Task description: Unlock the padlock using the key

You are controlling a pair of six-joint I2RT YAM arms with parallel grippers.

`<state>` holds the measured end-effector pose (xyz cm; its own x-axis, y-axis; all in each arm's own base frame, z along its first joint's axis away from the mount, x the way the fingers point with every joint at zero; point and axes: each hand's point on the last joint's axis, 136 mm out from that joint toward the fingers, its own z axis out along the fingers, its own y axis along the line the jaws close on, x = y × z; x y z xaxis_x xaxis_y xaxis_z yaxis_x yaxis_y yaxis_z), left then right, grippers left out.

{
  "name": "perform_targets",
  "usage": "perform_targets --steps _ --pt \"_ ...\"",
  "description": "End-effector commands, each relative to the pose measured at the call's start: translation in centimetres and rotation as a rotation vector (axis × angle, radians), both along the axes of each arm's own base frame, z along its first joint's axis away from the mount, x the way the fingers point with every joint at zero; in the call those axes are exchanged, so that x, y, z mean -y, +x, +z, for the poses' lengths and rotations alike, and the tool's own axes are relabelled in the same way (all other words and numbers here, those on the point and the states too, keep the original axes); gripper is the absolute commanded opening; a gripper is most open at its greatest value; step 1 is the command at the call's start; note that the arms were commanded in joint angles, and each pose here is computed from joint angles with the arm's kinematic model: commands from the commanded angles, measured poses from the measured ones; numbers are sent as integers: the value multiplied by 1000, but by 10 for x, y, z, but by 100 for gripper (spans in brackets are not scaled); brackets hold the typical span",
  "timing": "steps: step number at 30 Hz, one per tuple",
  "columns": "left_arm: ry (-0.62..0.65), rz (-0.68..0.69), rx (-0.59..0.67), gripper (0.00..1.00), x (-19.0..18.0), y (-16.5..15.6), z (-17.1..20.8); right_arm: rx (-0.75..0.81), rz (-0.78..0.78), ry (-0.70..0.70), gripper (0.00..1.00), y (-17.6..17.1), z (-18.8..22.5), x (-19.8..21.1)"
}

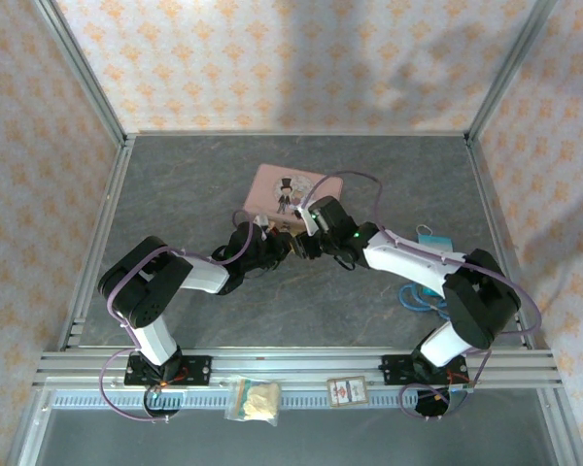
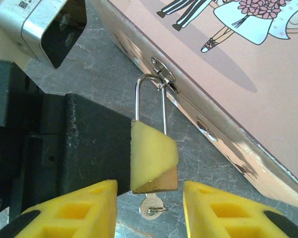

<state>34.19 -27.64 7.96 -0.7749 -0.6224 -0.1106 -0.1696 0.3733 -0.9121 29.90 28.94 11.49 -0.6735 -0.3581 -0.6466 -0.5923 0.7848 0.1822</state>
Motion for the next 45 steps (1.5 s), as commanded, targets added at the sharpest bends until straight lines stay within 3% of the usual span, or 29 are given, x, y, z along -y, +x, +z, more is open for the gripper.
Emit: perform_targets --steps 1,13,34,40,45 --pt "-108 10 125 0 5 14 48 -25 -22 -72 39 -13 -19 19" --pt "-135 -8 93 0 7 13 56 29 4 -10 40 -9 0 10" --pt "-149 -6 106 0 5 9 68 71 5 -39 35 16 -11 -5" --pt "-183 -10 114 0 5 7 76 101 -37 -35 23 23 -13 -2" --pt "-175 -23 119 0 5 4 75 117 -62 38 4 25 6 -6"
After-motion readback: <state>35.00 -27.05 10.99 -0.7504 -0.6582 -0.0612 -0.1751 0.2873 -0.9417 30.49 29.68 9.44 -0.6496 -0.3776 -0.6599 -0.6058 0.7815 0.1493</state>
